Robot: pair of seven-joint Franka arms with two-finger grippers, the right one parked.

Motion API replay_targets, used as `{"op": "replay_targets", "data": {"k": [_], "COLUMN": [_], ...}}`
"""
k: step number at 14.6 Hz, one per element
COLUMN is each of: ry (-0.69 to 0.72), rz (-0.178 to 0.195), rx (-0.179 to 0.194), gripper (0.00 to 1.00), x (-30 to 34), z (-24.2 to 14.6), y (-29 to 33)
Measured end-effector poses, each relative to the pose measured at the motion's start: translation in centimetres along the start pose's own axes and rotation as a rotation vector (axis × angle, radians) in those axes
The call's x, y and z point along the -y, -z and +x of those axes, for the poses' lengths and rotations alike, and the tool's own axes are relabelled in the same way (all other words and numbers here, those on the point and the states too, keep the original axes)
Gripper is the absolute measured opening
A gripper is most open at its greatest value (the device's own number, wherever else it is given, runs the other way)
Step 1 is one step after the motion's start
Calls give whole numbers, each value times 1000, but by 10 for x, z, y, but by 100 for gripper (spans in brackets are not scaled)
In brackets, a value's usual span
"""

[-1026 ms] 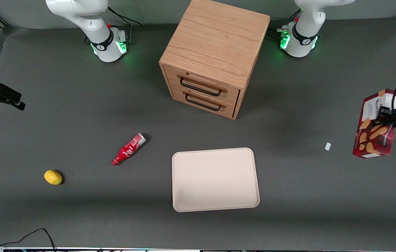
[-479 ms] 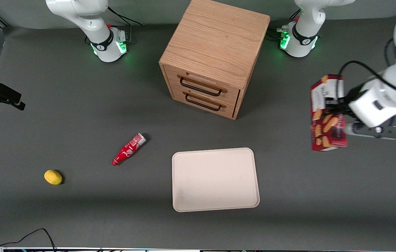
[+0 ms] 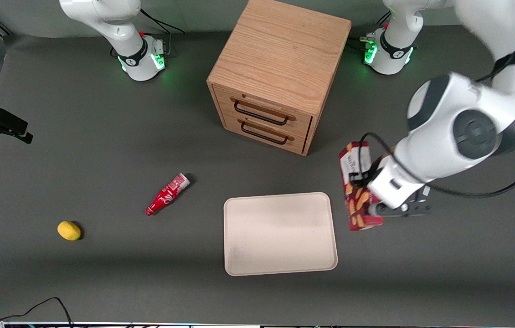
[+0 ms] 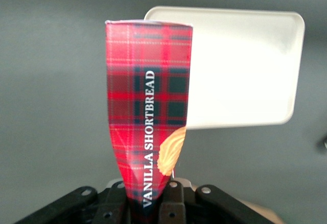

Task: Place red cookie box on tray
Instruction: 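Lift the box upright and carry it toward the cream tray, then lower the box onto the tray's rim area and open the gripper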

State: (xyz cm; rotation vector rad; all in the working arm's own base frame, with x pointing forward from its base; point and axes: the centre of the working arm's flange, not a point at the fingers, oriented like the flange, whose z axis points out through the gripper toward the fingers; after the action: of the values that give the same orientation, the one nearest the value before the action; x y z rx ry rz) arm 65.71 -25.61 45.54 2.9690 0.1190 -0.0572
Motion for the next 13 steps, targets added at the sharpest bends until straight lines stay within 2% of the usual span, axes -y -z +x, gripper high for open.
{"op": "replay_targets", "data": {"k": [2,4,7,13], "ry": [27,29,17,-23], "rz": [15,41,46,69], "rx": [-49,-77,-126,-148], "gripper": [19,19,19,19], "x": [-7,-10,-12,-14], "z": [14,23,34,37], "y": [-43,-82,-129,-194]}}
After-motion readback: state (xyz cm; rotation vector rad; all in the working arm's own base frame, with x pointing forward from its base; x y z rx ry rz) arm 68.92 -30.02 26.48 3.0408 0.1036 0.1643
